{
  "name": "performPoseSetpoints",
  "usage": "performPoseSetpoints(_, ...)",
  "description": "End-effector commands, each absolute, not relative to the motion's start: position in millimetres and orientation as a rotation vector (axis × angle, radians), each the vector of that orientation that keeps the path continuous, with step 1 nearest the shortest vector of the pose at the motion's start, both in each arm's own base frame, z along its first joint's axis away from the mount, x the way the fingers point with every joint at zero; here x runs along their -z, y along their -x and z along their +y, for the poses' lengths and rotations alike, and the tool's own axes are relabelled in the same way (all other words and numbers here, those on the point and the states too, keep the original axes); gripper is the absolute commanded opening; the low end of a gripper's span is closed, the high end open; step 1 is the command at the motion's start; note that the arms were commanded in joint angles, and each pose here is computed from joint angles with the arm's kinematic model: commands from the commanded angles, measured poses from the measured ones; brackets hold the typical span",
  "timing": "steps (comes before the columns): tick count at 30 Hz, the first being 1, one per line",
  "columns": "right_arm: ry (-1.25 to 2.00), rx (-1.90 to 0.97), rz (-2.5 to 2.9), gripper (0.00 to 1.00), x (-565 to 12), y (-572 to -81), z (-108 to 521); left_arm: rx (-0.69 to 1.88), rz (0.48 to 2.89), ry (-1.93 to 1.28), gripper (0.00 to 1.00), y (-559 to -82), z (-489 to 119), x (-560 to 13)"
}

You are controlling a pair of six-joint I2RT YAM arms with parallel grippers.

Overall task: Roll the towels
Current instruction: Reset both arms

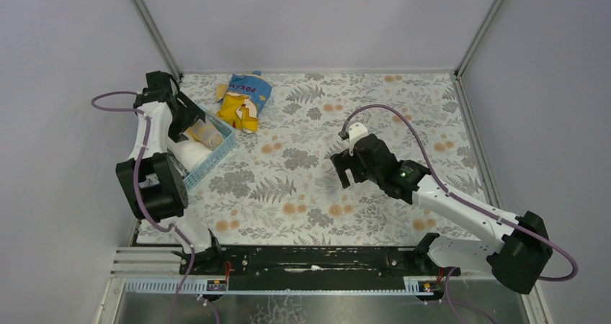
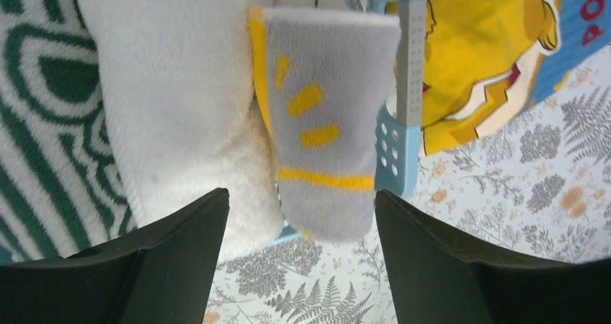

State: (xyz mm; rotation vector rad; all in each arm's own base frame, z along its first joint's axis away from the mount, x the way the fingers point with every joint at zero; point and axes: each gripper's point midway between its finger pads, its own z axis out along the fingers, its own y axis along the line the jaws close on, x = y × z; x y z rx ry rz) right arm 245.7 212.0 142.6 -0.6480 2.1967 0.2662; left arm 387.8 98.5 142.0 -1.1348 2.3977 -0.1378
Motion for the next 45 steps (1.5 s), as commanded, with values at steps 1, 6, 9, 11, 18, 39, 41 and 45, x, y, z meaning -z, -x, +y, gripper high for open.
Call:
performPoseSetpoints(1, 0.486, -0.146, 2.084, 0.96, -187, -265, 191, 0.196, 2.336, 1.018, 0.76, -368, 82, -180)
performPoseSetpoints(6, 0.279, 0.021, 2.007, 1.0, -216, -270, 146, 0.268, 2.191, 0.843, 0.89, -336, 52, -223)
performPoseSetpoints(9, 0.163, 0.084, 1.951, 0.99, -233, -264, 118, 0.278, 2.1, 0.729, 0.97, -315, 32, -246)
performPoseSetpoints(11, 0.107, 0.103, 1.916, 0.99, -244, -257, 102, 0.286, 2.044, 0.668, 1.0, -302, 21, -260)
performPoseSetpoints(18, -0.02, 0.124, 1.831, 0.99, -270, -231, 57, 0.3, 1.889, 0.393, 1.0, -252, -23, -304)
performPoseSetpoints(39, -0.153, 0.073, 1.687, 0.99, -285, -206, 18, 0.322, 1.713, 0.455, 1.0, -216, -18, -295)
performPoseSetpoints(41, -0.145, 0.078, 1.694, 0.99, -284, -206, 19, 0.333, 1.727, 0.448, 1.0, -217, -21, -292)
performPoseSetpoints(45, -0.14, 0.079, 1.698, 0.99, -284, -206, 19, 0.331, 1.741, 0.443, 1.0, -218, -22, -289)
